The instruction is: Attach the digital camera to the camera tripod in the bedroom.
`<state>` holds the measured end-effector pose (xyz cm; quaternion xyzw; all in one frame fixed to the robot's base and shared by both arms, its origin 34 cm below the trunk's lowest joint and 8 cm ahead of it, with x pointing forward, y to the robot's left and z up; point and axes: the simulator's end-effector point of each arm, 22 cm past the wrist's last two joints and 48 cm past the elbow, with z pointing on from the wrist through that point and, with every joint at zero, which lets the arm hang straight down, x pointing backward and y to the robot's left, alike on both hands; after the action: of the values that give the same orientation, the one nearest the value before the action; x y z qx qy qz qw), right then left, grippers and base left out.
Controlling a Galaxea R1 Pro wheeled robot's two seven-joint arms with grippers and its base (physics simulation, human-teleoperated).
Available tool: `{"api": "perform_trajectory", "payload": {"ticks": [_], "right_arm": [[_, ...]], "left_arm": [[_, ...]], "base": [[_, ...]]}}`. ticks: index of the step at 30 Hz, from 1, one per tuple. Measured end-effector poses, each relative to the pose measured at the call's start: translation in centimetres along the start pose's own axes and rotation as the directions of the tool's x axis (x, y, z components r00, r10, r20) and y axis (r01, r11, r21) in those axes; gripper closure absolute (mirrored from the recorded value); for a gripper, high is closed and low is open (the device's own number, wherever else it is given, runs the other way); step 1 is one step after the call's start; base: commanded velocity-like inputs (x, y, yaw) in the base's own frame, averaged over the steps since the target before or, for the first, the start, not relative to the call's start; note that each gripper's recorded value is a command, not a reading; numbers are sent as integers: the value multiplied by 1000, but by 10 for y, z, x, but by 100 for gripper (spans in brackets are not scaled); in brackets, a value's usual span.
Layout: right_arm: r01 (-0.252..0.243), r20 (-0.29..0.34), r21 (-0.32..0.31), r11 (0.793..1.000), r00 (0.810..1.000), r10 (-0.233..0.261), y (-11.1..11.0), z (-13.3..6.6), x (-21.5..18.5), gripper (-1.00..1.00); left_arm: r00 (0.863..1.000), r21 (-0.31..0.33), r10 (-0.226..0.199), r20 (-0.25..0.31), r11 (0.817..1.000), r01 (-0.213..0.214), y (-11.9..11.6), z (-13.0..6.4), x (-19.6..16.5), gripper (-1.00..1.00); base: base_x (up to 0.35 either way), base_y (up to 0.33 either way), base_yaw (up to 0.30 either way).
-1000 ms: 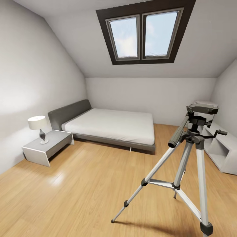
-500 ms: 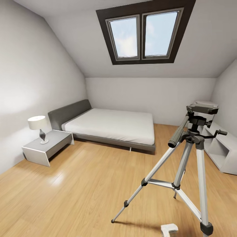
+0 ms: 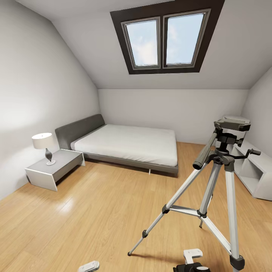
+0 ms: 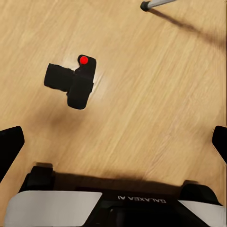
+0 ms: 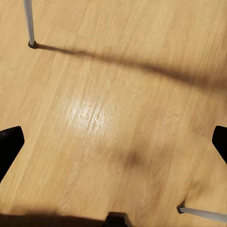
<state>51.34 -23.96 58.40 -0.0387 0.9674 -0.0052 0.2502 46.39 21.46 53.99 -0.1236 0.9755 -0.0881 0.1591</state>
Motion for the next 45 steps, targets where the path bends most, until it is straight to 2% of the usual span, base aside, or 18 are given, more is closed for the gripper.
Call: {"api": "perform_trajectory", "payload": {"ticks": [22, 26, 27, 32, 45], "right_arm": [[3, 6, -1, 1000, 1000, -3, 2, 0, -1, -100], [1, 6, -7, 1000, 1000, -1, 8, 0, -2, -100], [-4, 6, -9, 1000, 1000, 4, 10, 0, -1, -100], [-7, 8, -11, 1000, 1000, 7, 11, 6, 1, -100], [-8, 9, -11, 1000, 1000, 8, 12, 25, 13, -100]], "left_arm": [[1000, 8, -4, -7, 1000, 4, -12, 2, 6, -100], [1000, -13, -6, -7, 1000, 6, -13, 2, 7, -100], [1000, -54, -8, -7, 999, 7, -8, 2, 7, -100], [1000, -119, -9, -4, 993, 9, 6, 6, 9, -100], [1000, -145, -8, -1, 989, 7, 16, 26, 16, -100]], "base": [[0, 0, 0], [0, 0, 0], [0, 0, 0], [0, 0, 0], [0, 0, 0]]}}
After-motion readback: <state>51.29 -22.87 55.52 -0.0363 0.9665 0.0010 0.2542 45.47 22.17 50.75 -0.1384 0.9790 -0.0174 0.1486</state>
